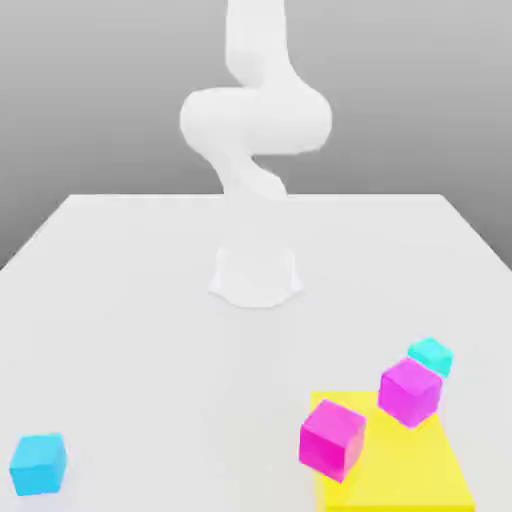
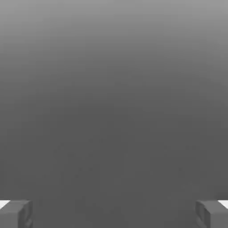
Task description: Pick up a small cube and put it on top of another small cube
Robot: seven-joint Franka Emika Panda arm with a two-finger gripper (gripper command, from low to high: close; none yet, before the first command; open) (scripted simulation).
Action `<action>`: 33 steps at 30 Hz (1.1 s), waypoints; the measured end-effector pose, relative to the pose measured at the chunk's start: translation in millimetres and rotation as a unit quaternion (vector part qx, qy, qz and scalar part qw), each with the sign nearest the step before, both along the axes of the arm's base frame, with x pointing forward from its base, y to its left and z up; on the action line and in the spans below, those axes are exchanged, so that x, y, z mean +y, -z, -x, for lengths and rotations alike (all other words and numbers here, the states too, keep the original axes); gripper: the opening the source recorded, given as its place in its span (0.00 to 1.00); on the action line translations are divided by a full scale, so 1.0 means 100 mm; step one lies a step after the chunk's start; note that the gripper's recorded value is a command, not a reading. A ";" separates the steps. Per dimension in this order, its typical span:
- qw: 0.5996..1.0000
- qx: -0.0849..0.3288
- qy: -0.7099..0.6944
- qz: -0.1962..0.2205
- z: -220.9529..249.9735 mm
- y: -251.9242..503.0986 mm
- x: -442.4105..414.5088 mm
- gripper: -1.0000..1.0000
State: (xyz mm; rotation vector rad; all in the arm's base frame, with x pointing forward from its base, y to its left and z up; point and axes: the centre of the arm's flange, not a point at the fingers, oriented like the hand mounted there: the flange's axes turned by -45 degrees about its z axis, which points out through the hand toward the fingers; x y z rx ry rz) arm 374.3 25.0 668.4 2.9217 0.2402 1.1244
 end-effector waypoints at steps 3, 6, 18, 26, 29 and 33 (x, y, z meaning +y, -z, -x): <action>0.994 0.037 -0.097 0.045 -0.25 0.56 0.36 0.50; 0.975 0.068 -0.192 0.086 -0.39 1.11 0.75 0.50; 0.786 0.152 -0.552 0.234 0.11 3.32 2.10 0.50; 0.560 0.174 -0.750 0.305 1.13 4.59 2.49 0.50; 0.532 0.178 -0.768 0.310 1.23 4.91 2.47 0.50; 0.529 0.179 -0.769 0.311 1.24 5.28 2.46 0.50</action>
